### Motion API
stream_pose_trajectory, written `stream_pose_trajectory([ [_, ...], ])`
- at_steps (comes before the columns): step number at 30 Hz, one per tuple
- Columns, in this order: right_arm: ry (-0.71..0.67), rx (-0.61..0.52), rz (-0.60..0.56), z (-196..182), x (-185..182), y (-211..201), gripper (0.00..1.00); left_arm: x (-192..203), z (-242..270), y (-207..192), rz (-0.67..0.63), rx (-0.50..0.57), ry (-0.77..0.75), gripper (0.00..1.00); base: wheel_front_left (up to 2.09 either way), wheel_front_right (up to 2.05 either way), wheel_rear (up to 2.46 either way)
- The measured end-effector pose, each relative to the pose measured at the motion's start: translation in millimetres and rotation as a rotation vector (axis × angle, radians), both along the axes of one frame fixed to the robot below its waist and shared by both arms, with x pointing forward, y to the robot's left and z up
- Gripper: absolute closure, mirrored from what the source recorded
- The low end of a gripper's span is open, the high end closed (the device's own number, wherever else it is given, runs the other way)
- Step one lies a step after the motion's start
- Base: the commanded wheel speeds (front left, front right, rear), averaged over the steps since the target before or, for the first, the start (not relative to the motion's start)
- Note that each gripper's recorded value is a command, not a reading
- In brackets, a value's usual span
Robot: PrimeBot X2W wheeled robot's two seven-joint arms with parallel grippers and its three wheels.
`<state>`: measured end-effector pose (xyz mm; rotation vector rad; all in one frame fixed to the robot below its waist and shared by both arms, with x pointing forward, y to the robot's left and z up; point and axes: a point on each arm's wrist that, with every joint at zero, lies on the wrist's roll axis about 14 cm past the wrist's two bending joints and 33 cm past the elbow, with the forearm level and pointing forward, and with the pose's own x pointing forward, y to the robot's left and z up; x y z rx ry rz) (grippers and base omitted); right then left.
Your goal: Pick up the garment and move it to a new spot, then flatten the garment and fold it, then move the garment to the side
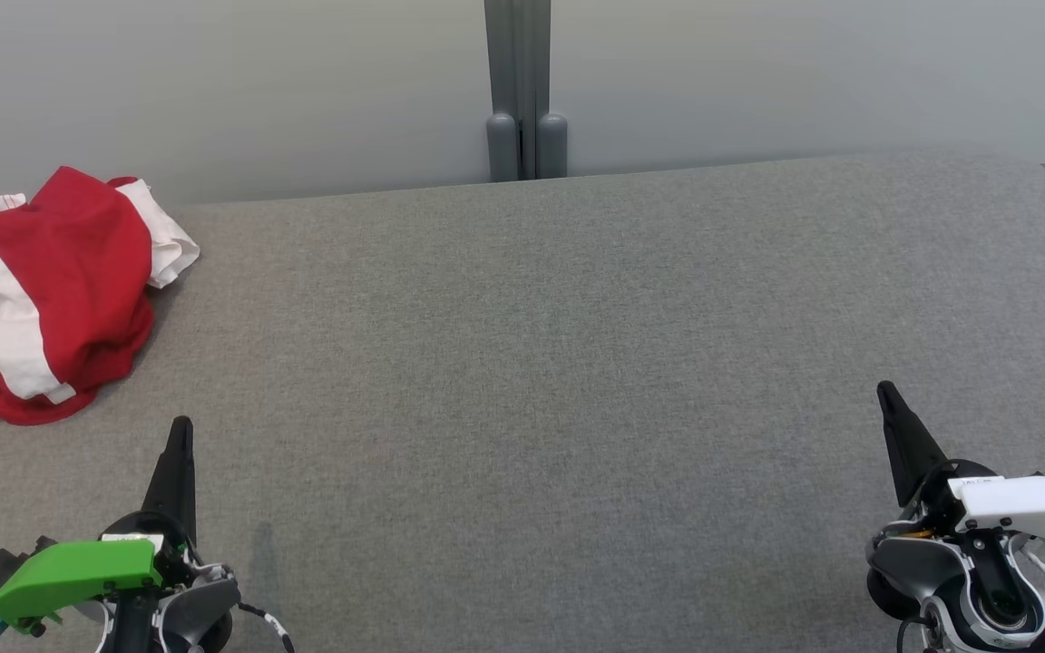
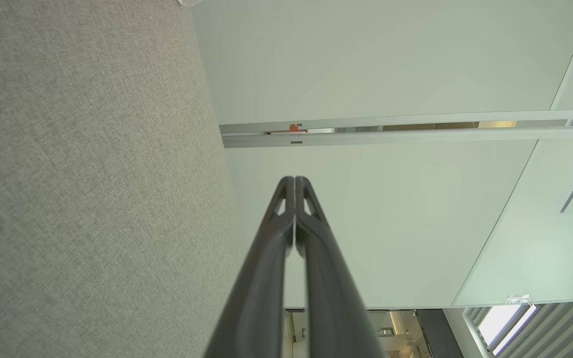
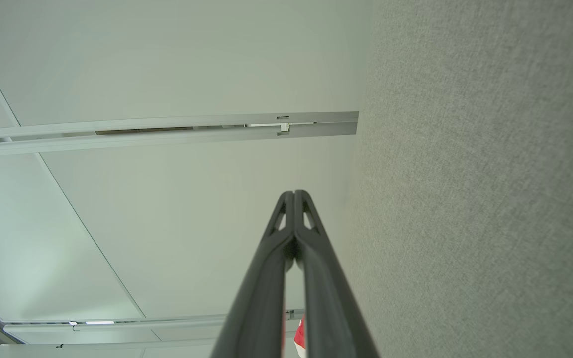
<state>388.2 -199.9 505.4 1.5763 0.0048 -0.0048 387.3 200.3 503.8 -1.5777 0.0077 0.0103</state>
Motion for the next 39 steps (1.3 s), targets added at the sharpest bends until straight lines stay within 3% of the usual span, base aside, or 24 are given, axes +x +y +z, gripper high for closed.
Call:
stream_pose_trajectory([
  [39, 0.0, 0.0, 0.0, 0.0, 0.0, 0.0, 1.0, 0.0, 0.0, 0.0, 0.0, 0.0, 0.0, 1.0, 0.0, 0.0, 0.0],
])
